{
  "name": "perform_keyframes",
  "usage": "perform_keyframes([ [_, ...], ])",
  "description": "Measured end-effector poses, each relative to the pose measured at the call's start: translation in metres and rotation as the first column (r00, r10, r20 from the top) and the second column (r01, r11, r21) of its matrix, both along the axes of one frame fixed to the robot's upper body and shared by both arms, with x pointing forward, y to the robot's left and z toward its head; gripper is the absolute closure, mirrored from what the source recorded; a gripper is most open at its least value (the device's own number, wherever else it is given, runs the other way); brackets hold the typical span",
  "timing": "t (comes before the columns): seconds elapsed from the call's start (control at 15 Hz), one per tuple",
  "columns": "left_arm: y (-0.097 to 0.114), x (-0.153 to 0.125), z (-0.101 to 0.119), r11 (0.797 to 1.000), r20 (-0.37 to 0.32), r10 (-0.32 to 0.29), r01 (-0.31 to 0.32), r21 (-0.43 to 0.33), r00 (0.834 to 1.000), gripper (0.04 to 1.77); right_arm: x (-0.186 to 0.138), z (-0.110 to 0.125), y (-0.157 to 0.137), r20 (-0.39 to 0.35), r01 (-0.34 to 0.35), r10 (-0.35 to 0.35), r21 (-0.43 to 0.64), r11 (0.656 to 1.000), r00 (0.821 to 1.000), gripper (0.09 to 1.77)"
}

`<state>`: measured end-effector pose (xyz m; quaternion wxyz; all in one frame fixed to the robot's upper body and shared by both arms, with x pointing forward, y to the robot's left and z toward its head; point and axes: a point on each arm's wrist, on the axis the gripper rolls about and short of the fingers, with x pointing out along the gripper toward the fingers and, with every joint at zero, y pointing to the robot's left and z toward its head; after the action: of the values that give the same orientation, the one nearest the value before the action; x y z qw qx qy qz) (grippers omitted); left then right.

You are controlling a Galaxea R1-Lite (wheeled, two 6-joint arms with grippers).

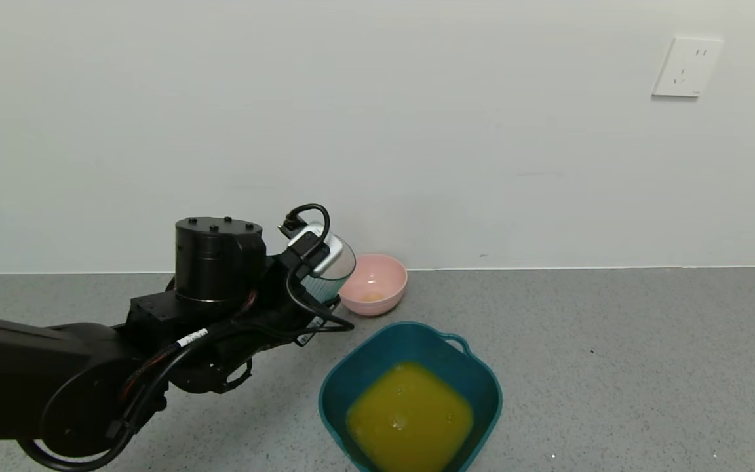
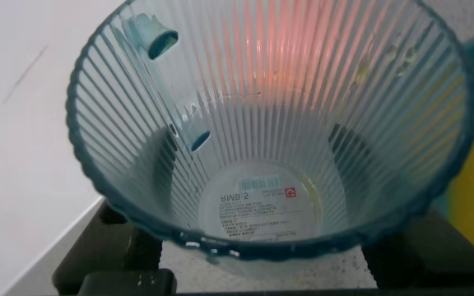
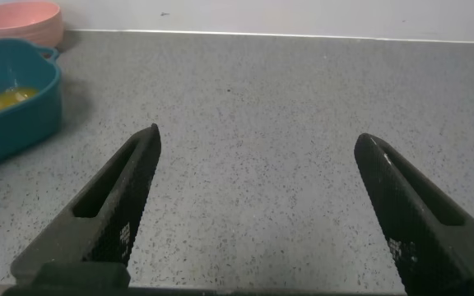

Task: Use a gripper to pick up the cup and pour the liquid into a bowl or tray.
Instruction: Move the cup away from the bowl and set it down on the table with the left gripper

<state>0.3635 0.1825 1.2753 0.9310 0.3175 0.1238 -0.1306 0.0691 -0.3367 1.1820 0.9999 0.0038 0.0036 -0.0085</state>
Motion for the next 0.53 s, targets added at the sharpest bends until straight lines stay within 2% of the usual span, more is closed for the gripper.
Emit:
perform_keyframes([
  [0.2, 0.014, 0.004, 0.010, 0.985, 0.000, 0.048, -0.047, -0.164, 0.999, 0.50, 0.000, 0.000, 0.000, 0.000, 0.000, 0.000, 0.000, 1.000, 1.000, 0.15],
  [0.4, 0.033, 0.008, 0.015, 0.955, 0.001, 0.089, -0.085, -0.285, 0.996, 0.50, 0.000, 0.000, 0.000, 0.000, 0.000, 0.000, 0.000, 1.000, 1.000, 0.15],
  [0.53, 0.048, 0.013, 0.017, 0.926, 0.022, 0.116, -0.100, -0.365, 0.993, 0.50, 0.000, 0.000, 0.000, 0.000, 0.000, 0.000, 0.000, 1.000, 1.000, 0.15],
])
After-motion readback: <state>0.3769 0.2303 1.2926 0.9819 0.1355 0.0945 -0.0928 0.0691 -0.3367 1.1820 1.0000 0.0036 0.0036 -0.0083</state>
